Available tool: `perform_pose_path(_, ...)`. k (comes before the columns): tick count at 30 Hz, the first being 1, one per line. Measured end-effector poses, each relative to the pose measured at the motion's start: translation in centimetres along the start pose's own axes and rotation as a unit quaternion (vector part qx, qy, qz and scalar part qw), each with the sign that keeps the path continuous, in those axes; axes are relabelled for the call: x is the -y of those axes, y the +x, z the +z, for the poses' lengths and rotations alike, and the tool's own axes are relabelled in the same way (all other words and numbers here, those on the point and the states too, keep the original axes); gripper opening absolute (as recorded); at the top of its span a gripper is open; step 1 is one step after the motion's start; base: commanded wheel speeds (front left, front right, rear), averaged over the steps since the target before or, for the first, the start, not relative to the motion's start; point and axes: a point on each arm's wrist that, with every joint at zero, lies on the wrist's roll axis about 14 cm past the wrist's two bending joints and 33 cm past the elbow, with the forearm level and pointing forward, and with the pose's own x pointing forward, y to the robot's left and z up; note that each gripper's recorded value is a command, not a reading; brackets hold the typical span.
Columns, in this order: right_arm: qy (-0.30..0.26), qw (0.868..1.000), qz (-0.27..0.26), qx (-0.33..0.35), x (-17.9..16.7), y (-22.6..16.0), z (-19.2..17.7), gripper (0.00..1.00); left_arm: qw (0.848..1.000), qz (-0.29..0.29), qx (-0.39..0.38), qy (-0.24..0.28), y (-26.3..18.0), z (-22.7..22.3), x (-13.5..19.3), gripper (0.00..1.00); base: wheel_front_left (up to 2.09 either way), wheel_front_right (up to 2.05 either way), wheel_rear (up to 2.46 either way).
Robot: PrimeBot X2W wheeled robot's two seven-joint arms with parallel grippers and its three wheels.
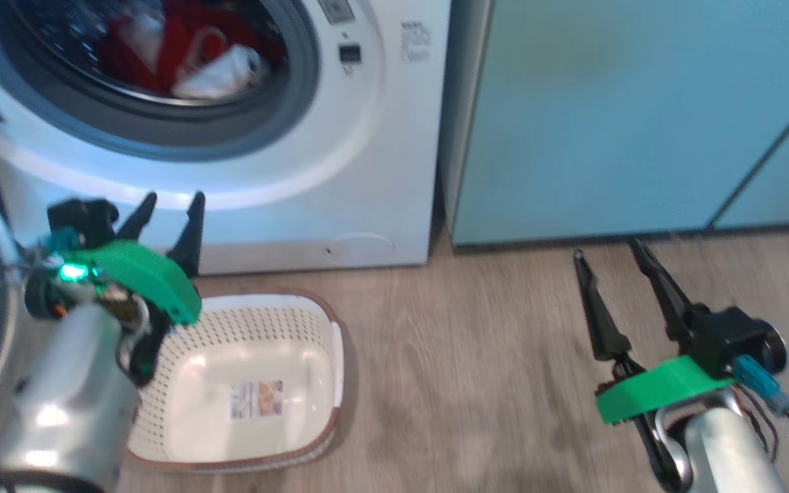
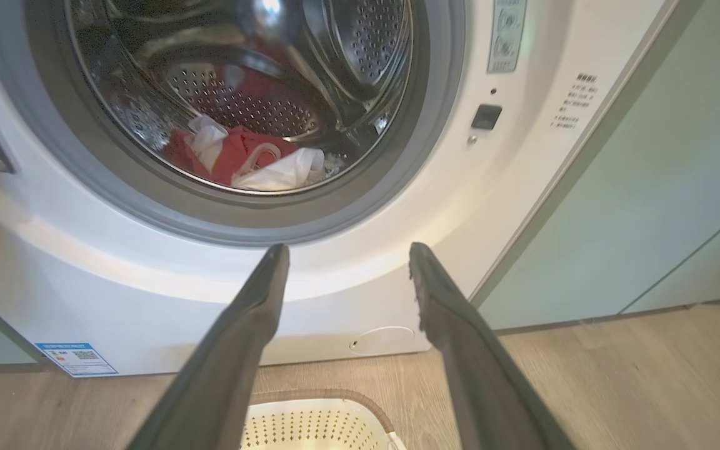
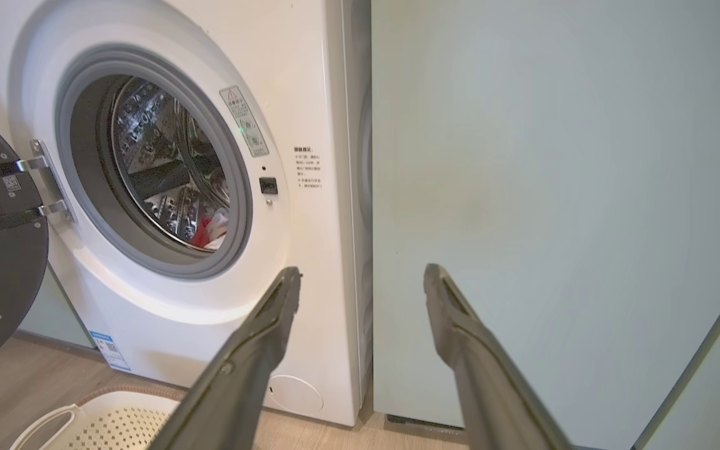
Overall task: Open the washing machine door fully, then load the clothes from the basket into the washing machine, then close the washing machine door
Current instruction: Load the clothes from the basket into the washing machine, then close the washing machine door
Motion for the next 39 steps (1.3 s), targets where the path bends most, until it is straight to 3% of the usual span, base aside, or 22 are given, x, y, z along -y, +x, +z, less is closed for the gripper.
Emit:
perform_pose_path(10, 0.005, 0.999, 0.032, 0.03, -2.3, -1.1, 2.0, 1.0, 0.995, 0.037, 0.093, 0.022, -10.0, 1.8, 0.8, 1.0, 0.0, 0.0, 0.0)
perform_pose_path(15, 0.007, 0.998, 0.041, 0.043, -2.9, -1.0, 2.9, 1.0, 0.992, 0.042, 0.117, 0.011, -12.6, 1.9, 1.8, 1.0, 0.0, 0.0, 0.0)
perform_pose_path(25, 0.012, 0.998, 0.04, 0.046, -2.9, -1.4, 3.1, 1.0, 0.99, 0.065, 0.123, 0.023, -15.1, 0.7, 2.8, 1.0, 0.0, 0.0, 0.0)
perform_pose_path(39, 0.013, 0.999, 0.031, 0.035, -2.3, -1.9, 2.3, 1.0, 0.981, 0.11, 0.154, 0.03, -15.7, 2.4, 1.4, 1.0, 0.0, 0.0, 0.0)
